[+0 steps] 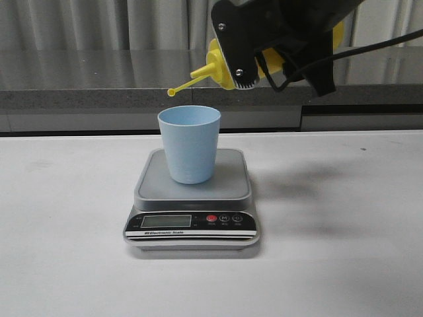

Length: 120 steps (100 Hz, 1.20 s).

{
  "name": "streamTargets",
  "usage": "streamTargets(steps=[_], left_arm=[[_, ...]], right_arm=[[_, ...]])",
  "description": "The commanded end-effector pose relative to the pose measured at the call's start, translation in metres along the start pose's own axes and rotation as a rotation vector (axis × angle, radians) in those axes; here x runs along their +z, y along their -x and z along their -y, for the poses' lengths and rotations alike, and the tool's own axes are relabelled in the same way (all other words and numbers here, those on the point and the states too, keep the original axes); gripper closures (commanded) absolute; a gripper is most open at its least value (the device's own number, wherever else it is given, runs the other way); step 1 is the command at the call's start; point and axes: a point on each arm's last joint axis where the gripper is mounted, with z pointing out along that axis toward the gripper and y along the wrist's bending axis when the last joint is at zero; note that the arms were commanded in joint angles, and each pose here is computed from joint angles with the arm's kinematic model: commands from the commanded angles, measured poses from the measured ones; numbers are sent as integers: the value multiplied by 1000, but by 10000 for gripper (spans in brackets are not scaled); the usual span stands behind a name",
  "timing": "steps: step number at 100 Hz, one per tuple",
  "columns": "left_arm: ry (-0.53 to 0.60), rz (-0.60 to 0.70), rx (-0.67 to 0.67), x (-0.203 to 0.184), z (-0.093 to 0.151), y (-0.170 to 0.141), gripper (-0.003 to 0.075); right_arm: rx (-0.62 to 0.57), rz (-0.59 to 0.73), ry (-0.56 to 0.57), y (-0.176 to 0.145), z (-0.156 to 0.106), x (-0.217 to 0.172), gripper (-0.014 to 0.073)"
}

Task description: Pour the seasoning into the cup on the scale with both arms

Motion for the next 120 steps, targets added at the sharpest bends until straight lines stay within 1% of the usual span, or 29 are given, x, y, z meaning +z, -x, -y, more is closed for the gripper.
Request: streamTargets(steps=[1,20,36,61,68,75,82,87,97,106,113,120], left_arm=[[-10,92,-18,-3,1,14,741],[-10,92,-18,-3,1,14,741],[-10,92,-18,-3,1,14,741],[-10,92,-18,-3,1,14,741],[-10,92,-18,-3,1,14,741],[-10,92,-18,-3,1,14,741],[-10,92,-18,-3,1,14,741],[-10,92,-18,-3,1,14,741],[-10,92,-18,-3,1,14,741],[-10,92,-18,-3,1,14,741],[-10,92,-18,-3,1,14,741],[-10,92,-18,-3,1,14,741]], right_arm=[[-21,-77,-105,-14,26,-10,256],[-151,-56,-98,-12,26,-10,256],[-209,-33,-95,-9,25,-10,256],[-216,-35,-95,-10,25,-10,256],[-190,-40,-94,-10,25,-10,256],[-103,-61,-94,-12,25,-10,256],[31,-96,-103,-16,26,-11,256],[150,-126,-115,-20,26,-11,256],[451,-197,-160,-28,26,-12,256],[708,-223,-198,-34,26,-12,256],[879,-224,-206,-37,24,-11,256],[1017,-224,-194,-39,22,-11,256]])
